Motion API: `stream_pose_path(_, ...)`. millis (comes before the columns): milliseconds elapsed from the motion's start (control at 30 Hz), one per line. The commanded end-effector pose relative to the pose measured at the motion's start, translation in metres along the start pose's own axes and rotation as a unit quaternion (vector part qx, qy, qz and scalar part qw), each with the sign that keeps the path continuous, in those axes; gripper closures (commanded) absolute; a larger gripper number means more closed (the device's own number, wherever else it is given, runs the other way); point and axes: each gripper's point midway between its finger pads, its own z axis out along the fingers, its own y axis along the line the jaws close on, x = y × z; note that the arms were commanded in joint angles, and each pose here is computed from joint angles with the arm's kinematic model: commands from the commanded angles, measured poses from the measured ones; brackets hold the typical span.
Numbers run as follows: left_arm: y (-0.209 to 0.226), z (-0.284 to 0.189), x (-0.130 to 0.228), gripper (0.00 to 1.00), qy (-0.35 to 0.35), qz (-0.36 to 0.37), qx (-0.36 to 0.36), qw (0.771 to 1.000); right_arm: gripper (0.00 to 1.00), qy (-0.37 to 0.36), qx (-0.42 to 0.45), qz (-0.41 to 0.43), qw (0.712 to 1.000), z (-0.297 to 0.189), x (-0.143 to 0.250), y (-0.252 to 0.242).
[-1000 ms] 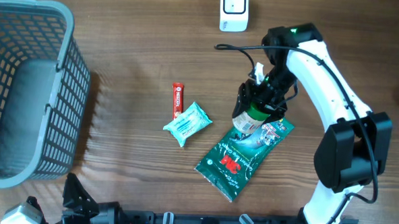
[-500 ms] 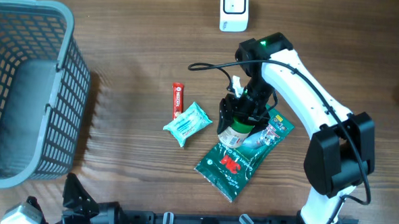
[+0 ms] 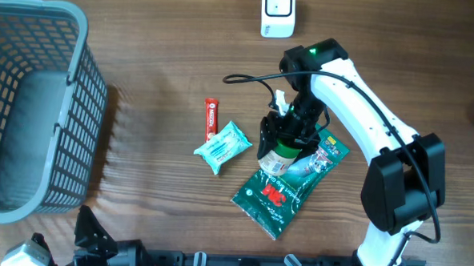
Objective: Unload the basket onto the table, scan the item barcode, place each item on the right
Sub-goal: 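Lift the jar and rotate it over the 3M pack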
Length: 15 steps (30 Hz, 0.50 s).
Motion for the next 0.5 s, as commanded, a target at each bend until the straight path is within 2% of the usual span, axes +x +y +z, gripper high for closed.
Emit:
stream_pose_path(0,-0.0018,-0.0009,-0.0007,0.0,-0.001,-0.003,0.007,1.0,0.39,-0.002,-0.027,-0.017,0.999,-0.0048,0.0082,0.0114)
stream_pose_path(333,-0.0018,-0.0009,-0.0007,0.0,-0.001,-0.003,0.007,1.0,0.39,-0.002,-0.028,-0.016,0.999,-0.0047,0.0083,0.0119)
stream_pose_path(467,-0.0018,-0.0009,-0.0007,0.0,-0.001,-0.003,0.007,1.0,0.34,0.0,-0.036,-0.017,0.999,-0.0049,0.0089,0.0144)
